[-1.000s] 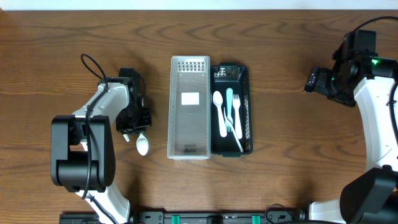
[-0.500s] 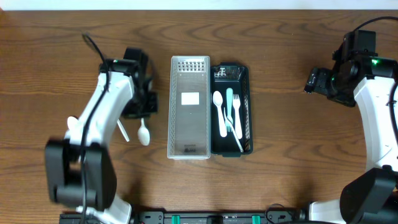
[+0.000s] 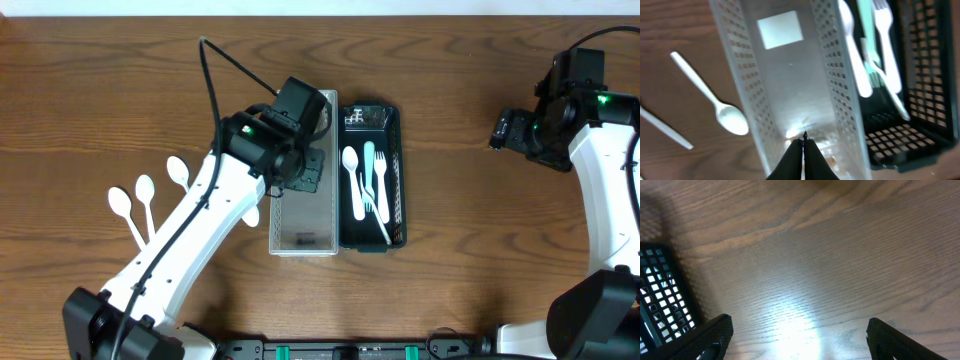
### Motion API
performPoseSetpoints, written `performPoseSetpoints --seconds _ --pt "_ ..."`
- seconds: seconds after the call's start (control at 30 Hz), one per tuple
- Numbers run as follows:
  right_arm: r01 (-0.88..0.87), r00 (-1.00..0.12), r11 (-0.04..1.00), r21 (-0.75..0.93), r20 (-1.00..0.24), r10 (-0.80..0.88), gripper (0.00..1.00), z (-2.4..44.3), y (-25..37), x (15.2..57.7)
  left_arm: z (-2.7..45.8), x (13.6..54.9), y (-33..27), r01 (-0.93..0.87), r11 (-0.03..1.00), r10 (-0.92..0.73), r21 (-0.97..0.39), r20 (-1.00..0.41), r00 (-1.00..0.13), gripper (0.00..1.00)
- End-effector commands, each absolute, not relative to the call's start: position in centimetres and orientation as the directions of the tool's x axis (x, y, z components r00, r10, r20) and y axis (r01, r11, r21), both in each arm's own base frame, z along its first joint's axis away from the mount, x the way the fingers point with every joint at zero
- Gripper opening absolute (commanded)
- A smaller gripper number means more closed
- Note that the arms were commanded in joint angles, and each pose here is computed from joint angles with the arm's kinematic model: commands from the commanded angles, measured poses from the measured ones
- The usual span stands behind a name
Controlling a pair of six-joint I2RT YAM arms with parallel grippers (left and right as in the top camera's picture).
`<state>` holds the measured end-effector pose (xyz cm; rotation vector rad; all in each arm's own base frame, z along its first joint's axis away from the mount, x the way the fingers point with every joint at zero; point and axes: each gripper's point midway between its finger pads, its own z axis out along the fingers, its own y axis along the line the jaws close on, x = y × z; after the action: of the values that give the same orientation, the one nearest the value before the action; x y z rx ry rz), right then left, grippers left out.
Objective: Pack container
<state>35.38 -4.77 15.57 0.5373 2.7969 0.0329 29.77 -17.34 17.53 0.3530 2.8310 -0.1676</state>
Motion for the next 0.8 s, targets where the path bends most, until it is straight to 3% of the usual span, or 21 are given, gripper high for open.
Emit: performPoseSetpoints --seconds 0.0,0.3,0.37,0.43,0.57,0.77 --pt "0.350 -0.894 0.934 0.072 -0.271 0.356 0.89 15.3 -4.8 35.3 17.4 30.9 -15.0 0.181 0.983 0.165 -0.026 -0.303 -0.939 0.06" --pt "0.349 -0.895 0.934 0.071 -0.270 0.355 0.89 15.3 -4.8 35.3 17.7 33.5 -7.7 -0.076 0.996 -0.085 -0.039 -0.309 -0.947 0.06" --pt "0.349 -0.895 0.934 0.071 -0.270 0.355 0.89 15.3 -4.8 35.3 17.4 33.8 -5.8 -0.142 0.989 -0.147 -0.039 -0.302 -0.942 0.16" --pt "0.349 -0.895 0.935 0.072 -0.270 0.355 0.89 15.3 -4.7 35.3 16.8 33.9 -4.5 -0.198 0.979 -0.202 -0.044 -0.294 -0.934 0.42" --pt "0.349 -0.895 0.935 0.072 -0.271 0.355 0.89 15.3 -4.8 35.3 14.5 33.4 -3.7 -0.240 0.970 -0.241 -0.039 -0.263 -0.934 0.56" --pt "0.349 -0.895 0.935 0.072 -0.271 0.355 0.89 15.3 -4.8 35.3 9.4 32.0 -3.5 -0.276 0.961 -0.276 -0.030 -0.217 -0.936 0.64"
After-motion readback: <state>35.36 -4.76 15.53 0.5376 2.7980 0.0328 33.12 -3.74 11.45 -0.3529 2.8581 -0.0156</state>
